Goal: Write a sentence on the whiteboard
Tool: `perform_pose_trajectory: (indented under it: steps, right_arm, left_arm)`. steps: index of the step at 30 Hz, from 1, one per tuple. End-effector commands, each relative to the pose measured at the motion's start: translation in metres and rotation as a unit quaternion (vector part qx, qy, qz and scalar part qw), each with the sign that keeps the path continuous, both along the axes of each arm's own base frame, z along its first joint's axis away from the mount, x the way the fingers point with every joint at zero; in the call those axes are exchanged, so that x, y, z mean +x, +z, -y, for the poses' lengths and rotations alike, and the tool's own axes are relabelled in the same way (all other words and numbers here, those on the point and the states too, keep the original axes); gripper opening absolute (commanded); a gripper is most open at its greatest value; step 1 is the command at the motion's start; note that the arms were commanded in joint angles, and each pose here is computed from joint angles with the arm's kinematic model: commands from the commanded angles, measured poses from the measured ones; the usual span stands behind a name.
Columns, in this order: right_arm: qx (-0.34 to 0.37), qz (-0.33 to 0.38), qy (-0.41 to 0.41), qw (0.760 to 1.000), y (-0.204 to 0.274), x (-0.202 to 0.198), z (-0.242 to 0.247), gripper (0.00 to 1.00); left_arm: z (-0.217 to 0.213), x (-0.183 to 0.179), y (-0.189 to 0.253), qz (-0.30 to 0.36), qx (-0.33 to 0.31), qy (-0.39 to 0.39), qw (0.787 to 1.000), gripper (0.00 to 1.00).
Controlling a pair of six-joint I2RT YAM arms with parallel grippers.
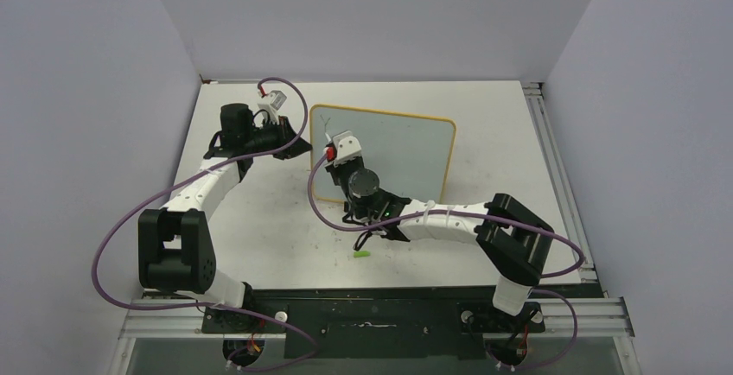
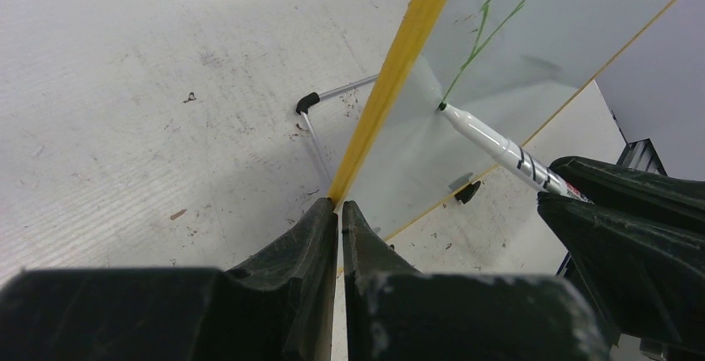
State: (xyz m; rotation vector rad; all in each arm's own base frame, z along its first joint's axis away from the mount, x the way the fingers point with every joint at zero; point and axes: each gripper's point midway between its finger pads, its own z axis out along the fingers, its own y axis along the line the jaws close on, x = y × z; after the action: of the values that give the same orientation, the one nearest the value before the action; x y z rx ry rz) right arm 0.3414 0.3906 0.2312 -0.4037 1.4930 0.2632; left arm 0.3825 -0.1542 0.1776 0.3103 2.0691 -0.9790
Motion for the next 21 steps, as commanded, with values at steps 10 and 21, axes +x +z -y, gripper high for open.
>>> perform_pose_trajectory:
  steps: [10, 21]
  right_arm:
    - [0.0, -0.008, 0.005, 1.0, -0.002, -0.014, 0.001, 0.05]
    - [0.038, 0.019, 0.004, 0.999, 0.038, -0.012, 0.012, 0.05]
  left_arm:
    - [0.013, -0.002, 0.02, 0.021, -0.012, -0.03, 0.999, 0.06]
    - [0.013, -0.002, 0.021, 0.023, -0.012, -0.03, 0.999, 0.06]
